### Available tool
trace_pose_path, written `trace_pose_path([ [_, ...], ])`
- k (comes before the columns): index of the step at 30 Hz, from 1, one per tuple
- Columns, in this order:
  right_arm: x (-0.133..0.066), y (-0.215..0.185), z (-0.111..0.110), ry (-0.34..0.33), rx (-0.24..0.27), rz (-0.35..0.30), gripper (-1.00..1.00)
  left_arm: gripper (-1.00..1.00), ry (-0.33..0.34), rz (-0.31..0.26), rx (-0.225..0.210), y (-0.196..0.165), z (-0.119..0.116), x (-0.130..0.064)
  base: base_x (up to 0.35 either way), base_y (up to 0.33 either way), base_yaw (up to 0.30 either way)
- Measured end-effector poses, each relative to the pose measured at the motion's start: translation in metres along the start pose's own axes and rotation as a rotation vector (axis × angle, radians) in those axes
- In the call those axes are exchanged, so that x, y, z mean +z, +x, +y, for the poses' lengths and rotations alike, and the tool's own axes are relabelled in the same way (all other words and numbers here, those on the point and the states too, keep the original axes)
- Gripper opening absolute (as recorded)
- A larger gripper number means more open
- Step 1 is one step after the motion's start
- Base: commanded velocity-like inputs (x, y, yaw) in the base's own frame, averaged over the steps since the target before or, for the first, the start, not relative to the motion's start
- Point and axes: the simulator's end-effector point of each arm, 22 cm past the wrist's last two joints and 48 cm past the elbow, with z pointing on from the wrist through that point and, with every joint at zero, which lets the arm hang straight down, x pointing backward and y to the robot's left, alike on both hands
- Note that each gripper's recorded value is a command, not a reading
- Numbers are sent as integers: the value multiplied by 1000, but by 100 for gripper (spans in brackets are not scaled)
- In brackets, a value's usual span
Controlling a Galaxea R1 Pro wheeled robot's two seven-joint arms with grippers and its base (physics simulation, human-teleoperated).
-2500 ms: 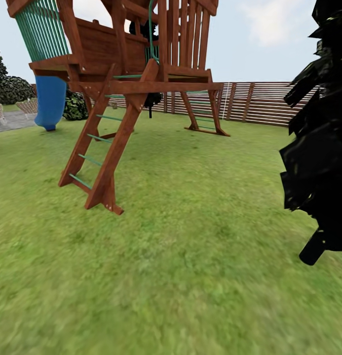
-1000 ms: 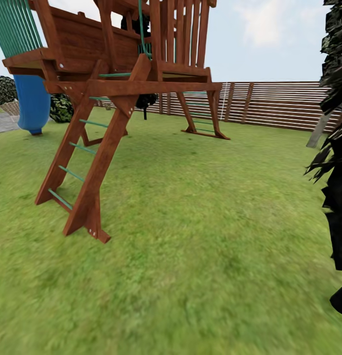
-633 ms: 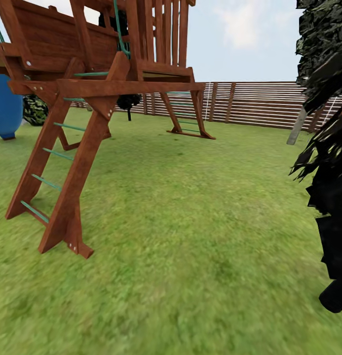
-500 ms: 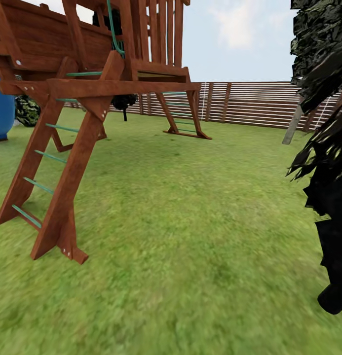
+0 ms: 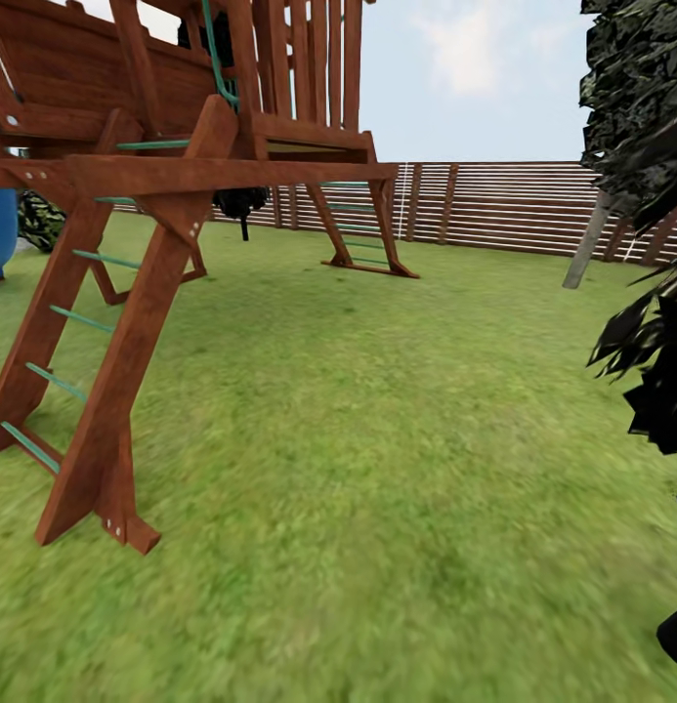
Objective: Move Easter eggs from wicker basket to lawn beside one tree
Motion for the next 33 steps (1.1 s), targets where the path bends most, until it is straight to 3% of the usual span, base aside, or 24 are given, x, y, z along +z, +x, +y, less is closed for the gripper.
trace_pose_path([
  [33,0,1,-1,3,2,4,100,100,0,0,0,0,0,0,339,0,-48],
])
